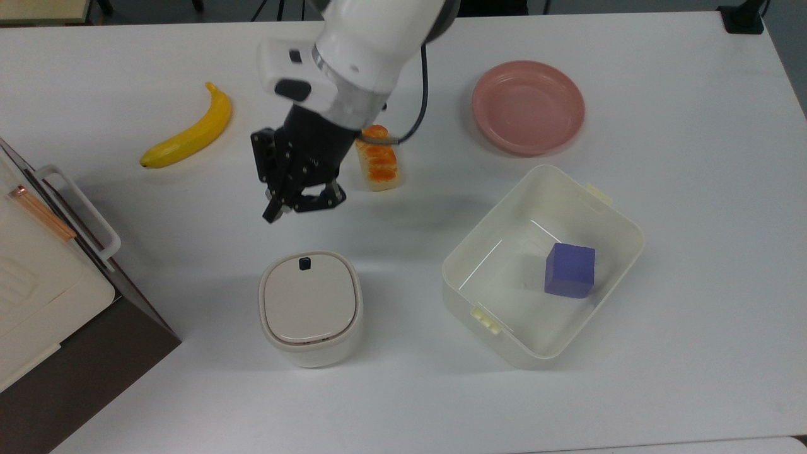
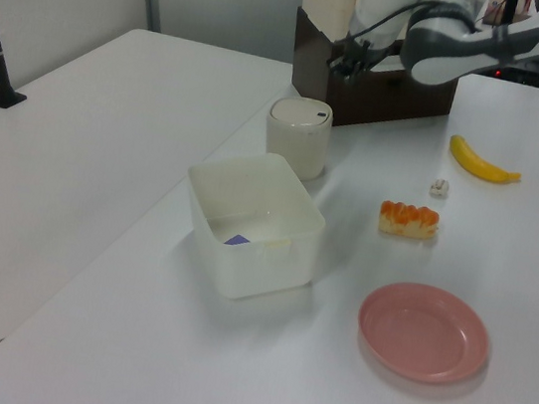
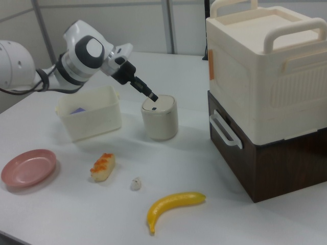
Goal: Open the trash can
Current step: 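Move the gripper down over the cream trash can's lid edge, then grip the lid edge and lift it to flip the lid open, then release the lid and raise the gripper away from the can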
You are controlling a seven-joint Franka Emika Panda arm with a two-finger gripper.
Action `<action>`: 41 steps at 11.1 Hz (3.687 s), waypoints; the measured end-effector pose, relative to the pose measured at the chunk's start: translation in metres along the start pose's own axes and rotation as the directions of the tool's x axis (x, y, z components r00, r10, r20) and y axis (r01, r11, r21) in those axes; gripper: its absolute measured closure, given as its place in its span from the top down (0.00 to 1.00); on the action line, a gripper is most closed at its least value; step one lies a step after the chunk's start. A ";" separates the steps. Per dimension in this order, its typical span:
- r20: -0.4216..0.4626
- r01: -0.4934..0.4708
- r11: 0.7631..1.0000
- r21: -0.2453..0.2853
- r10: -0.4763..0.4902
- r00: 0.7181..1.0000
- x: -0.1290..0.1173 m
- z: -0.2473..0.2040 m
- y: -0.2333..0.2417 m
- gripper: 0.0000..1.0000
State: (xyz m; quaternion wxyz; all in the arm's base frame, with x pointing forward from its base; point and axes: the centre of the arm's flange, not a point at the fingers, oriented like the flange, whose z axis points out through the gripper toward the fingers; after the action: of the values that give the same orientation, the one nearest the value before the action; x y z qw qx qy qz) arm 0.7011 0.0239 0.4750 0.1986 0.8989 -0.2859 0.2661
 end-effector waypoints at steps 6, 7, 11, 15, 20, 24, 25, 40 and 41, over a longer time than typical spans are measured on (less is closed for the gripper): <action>-0.021 0.010 1.000 -0.028 -0.011 1.000 -0.008 0.027 -0.032 0.01; -0.020 0.016 1.000 -0.023 -0.016 1.000 -0.010 0.026 -0.036 0.01; -0.020 0.054 0.998 -0.024 -0.054 0.998 -0.025 0.031 -0.052 0.01; -0.037 0.074 0.996 -0.044 -0.075 0.996 -0.034 0.040 -0.063 0.01; -0.076 0.087 0.994 -0.070 -0.093 0.993 -0.039 0.043 -0.068 0.01; -0.096 0.074 0.995 -0.073 -0.080 0.992 -0.039 0.041 -0.071 0.01; -0.076 0.008 0.999 -0.044 -0.011 0.997 -0.031 0.036 -0.067 0.01; 0.385 0.364 0.840 0.401 -0.516 0.765 -0.022 -0.125 0.101 0.08; 0.401 0.319 0.841 0.437 -0.500 0.768 -0.022 -0.125 0.105 0.08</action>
State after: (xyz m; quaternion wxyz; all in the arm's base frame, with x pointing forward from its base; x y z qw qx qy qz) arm 0.5748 0.0168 0.5814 0.0115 0.9973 -0.0699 0.0189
